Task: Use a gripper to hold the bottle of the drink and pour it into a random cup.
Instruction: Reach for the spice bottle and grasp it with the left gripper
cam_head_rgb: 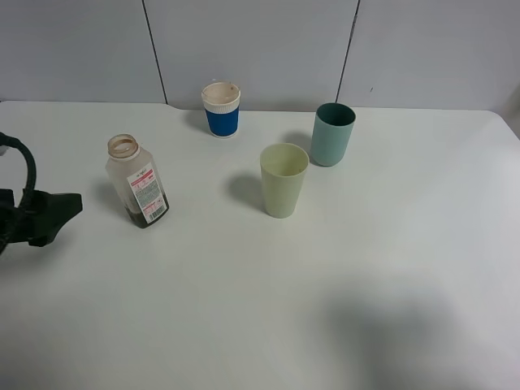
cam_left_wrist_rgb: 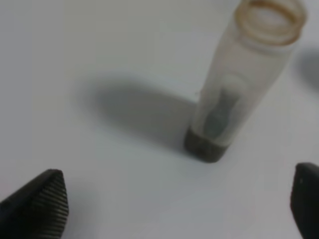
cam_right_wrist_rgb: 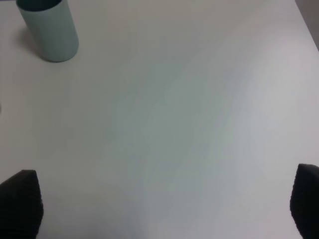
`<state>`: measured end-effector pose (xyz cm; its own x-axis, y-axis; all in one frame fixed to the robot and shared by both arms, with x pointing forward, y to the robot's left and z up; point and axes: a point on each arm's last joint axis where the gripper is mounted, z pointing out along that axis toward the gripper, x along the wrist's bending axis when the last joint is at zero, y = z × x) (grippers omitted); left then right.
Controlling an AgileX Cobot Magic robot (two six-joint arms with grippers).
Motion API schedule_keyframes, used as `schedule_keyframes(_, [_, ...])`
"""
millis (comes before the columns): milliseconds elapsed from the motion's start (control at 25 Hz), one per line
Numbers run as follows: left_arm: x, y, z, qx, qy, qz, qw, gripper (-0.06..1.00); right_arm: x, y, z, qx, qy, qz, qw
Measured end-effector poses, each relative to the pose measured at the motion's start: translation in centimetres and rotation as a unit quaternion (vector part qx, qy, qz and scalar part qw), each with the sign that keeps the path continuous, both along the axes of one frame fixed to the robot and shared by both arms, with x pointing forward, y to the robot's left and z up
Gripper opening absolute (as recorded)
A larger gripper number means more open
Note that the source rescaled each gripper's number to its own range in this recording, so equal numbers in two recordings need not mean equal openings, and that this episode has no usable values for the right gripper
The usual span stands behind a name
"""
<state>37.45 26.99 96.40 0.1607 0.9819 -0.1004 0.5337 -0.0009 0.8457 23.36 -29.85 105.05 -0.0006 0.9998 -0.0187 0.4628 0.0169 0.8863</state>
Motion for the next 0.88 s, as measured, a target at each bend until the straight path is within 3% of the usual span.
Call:
schedule_keyframes(480, [2.9,-0.9,-3.6,0.073,0.019,-0.056,0.996,0.98,0.0,0.0,0.0,0.000,0.000,0.000,1.000])
schedule_keyframes(880, [4.6,-1.9,-5.9,0.076,-0.021,-0.101,0.992,0.98,0.0,0.0,0.0,0.000,0.000,0.000,1.000])
